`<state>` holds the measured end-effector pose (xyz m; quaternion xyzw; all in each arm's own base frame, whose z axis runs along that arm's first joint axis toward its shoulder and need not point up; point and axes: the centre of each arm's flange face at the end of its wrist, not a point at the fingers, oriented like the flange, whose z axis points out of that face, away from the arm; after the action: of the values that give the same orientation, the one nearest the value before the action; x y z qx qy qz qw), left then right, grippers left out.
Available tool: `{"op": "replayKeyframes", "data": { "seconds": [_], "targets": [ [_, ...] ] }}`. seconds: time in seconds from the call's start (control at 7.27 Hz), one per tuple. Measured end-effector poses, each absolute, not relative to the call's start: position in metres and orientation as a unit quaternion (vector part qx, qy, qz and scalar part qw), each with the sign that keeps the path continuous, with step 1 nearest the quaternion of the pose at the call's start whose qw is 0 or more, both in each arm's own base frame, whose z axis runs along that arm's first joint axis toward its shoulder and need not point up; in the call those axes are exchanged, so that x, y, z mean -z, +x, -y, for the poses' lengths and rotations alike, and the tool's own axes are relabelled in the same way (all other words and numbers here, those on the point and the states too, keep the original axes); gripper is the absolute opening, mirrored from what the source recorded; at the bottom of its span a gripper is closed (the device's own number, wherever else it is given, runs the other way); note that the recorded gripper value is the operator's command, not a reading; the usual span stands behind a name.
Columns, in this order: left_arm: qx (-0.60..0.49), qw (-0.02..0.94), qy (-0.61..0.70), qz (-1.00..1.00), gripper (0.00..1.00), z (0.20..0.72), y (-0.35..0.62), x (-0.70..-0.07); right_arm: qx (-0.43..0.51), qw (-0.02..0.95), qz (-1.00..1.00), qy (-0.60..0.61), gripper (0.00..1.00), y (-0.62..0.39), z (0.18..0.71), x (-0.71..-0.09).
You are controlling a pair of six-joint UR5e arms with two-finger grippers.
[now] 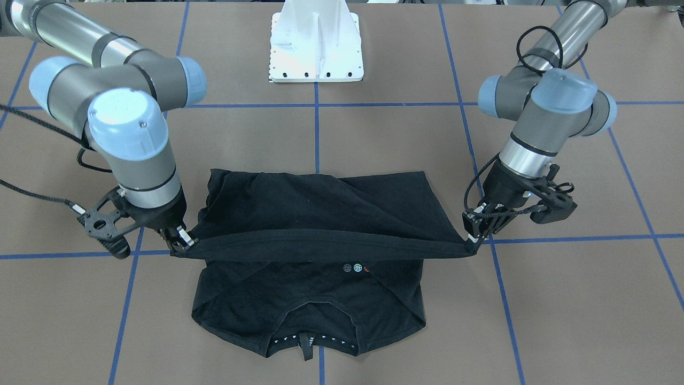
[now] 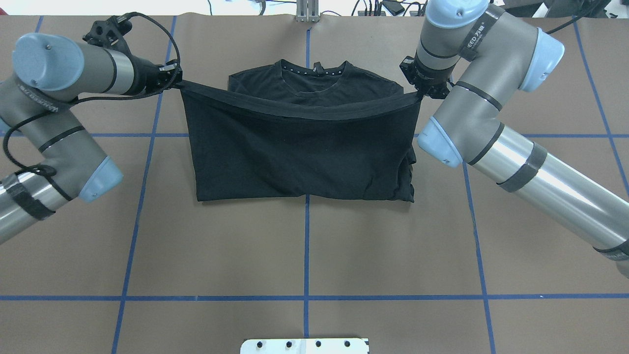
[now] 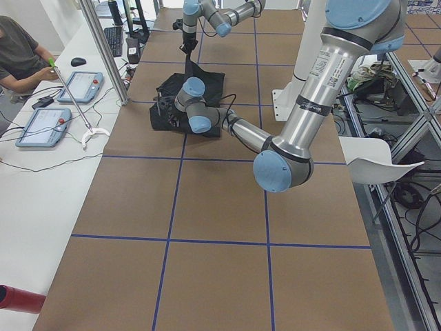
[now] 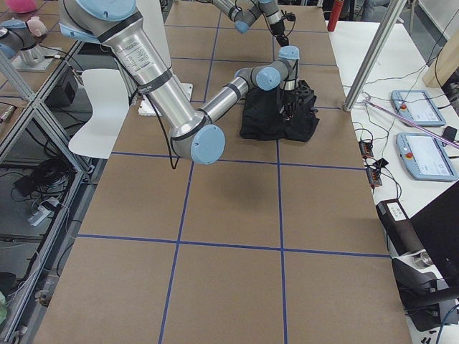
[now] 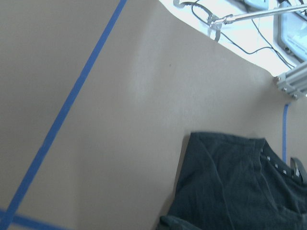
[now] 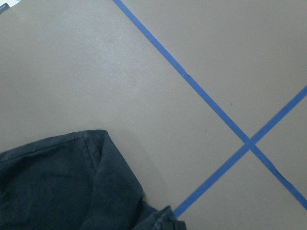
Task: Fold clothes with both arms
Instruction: 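Lower the hem onto the shirt and open both grippers, then move the right gripper to the folded edge nearest it and grasp it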
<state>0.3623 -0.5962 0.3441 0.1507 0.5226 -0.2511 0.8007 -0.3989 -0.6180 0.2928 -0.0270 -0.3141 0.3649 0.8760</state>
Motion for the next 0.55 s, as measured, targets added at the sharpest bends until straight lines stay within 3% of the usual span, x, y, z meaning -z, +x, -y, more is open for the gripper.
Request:
{"op": "replayKeyframes", "data": {
  "seconds": [0.14, 0.28, 0.41, 0.55],
  "targets": [
    [0.252, 0.802, 0.152, -0.520, 0.30, 0.616, 0.376, -0.350, -0.365, 0.876, 0.313, -0.027, 0.35, -0.409, 0.630, -0.305],
    [0.256, 0.801, 0.159, -0.518, 0.64, 0.633, 0.387, -0.365, -0.367, 0.878, 0.307, -0.028, 0.89, -0.421, 0.645, -0.312],
    [0.263, 0.797, 0.171, -0.516, 1.00, 0.648, 0.391, -0.380, -0.368, 0.878, 0.306, -0.027, 1.00, -0.431, 0.660, -0.316],
    [0.268, 0.794, 0.183, -0.514, 1.00, 0.658, 0.389, -0.389, -0.369, 0.875, 0.315, -0.021, 1.00, -0.434, 0.671, -0.319]
  ]
}}
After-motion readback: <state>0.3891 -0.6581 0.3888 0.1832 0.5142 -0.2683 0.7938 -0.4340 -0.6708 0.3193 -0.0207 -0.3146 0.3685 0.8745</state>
